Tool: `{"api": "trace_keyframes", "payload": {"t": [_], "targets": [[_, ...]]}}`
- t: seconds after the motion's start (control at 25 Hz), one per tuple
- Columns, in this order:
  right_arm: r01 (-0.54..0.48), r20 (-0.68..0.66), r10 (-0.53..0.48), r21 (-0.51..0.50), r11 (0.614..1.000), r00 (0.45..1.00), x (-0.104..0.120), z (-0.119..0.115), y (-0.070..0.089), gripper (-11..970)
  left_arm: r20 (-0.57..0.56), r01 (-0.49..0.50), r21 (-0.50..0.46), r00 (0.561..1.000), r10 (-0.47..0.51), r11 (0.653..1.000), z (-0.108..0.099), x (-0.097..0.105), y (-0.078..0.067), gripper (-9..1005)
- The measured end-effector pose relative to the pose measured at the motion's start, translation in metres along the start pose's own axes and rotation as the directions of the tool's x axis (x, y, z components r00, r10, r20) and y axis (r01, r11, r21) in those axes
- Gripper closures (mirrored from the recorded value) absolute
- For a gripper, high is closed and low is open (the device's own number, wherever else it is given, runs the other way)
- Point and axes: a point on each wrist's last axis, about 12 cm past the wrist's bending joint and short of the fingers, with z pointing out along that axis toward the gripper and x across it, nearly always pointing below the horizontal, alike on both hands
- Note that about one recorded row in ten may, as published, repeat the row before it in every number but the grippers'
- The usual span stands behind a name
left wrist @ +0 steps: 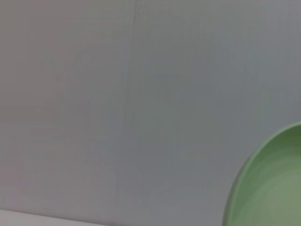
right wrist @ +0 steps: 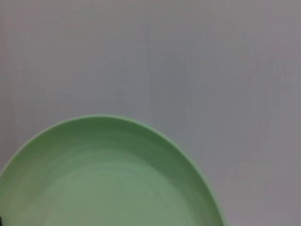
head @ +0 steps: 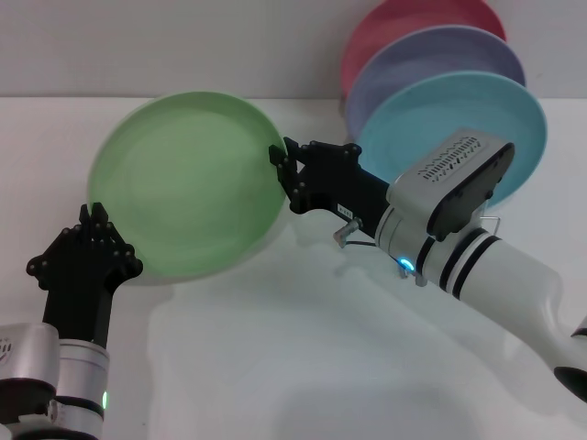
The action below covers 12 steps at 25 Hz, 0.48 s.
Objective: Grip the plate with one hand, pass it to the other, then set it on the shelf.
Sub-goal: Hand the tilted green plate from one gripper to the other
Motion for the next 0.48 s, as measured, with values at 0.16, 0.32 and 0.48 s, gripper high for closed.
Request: {"api": "trace_keyframes", "payload": {"t": [0.16, 0.32, 0.48], "targets": [[0.001, -0.001, -0.001, 0.002, 1.000, 1.000, 0.0001, -0.0001, -0.0006, 826, 0.000, 0.001, -0.001, 1.000, -0.001, 1.000, 0.0005, -0.0001, 0.0000, 962], [0.002, 0.000, -0.002, 0.002, 1.000, 1.000, -0.0002, 0.0002, -0.0008, 826, 0.001, 0.003, -0.003, 1.000, -0.003, 1.000, 0.0011, -0.0004, 0.0001, 962], [0.004, 0.001, -0.004, 0.002, 1.000, 1.000, -0.0007, 0.0006, -0.0009, 825, 0.001, 0.003, -0.003, 1.000, -0.003, 1.000, 0.0014, -0.0005, 0.0001, 962]]}}
